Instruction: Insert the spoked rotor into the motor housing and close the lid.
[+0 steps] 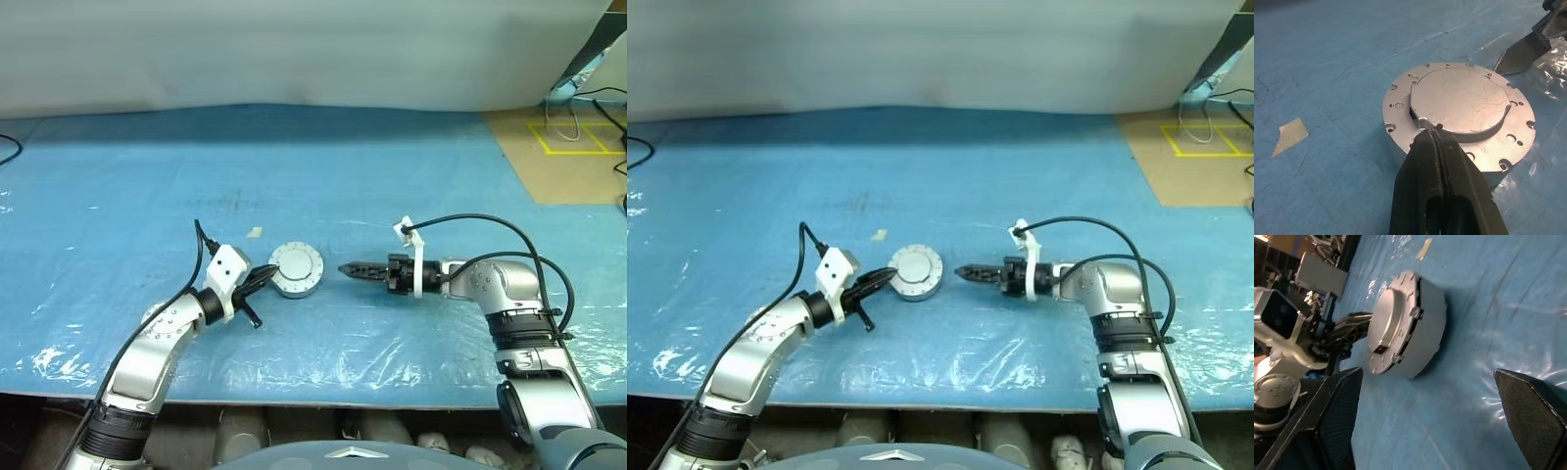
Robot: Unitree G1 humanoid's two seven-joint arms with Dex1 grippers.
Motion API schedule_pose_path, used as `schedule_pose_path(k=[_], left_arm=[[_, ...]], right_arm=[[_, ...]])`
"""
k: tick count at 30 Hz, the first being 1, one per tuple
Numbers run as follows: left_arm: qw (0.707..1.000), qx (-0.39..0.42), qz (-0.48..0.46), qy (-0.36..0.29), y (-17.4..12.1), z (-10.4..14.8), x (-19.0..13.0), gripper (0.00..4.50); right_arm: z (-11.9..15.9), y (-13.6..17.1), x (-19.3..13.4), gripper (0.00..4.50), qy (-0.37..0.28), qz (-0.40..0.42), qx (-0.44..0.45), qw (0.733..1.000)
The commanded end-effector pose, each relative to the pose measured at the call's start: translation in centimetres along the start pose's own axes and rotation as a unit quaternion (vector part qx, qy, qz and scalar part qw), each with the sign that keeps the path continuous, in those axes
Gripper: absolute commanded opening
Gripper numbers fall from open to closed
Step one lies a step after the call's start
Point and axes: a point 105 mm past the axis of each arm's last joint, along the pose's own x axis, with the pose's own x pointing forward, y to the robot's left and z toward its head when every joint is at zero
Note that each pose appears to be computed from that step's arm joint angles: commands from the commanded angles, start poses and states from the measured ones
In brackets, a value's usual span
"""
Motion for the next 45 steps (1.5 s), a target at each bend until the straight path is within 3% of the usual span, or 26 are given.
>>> schedule_pose_path(k=[1, 10, 19, 22, 30, 37, 45], left_arm=[[1.000, 0.006, 0.004, -0.009, 0.5, 0.2, -0.1, 0.00], [1.000, 0.008, 0.008, -0.007, 1.0, -1.2, -0.3, 0.00], [1.000, 0.009, 0.006, -0.010, 0.8, -2.1, 0.0, 0.00], [1.000, 0.011, 0.006, -0.012, 0.9, -1.9, 0.1, 0.00], [1.000, 0.014, 0.006, -0.012, 1.1, -1.7, 0.3, 0.00], [1.000, 0.016, 0.000, -0.021, 0.6, -1.1, 0.1, 0.00], [0.996, -0.002, -0.040, -0.079, -0.7, 3.7, -1.5, 0.00]], right_arm=[[-1.3, 0.6, 1.8, 4.48, 0.025, 0.012, 0.006, 1.000], [-0.3, -0.5, 4.3, 4.48, 0.007, -0.027, -0.007, 1.000], [-0.2, 0.8, 5.0, 4.48, 0.013, 0.003, -0.018, 1.000], [0.3, 1.4, 5.4, 3.95, 0.003, 0.012, -0.023, 1.000], [1.0, 2.6, 5.6, 1.38, -0.004, 0.022, -0.029, 0.999], [1.2, 3.8, 5.1, 1.25, -0.007, 0.029, -0.029, 0.999], [1.9, 3.7, 6.0, 1.23, -0.027, 0.037, 0.017, 0.999]])
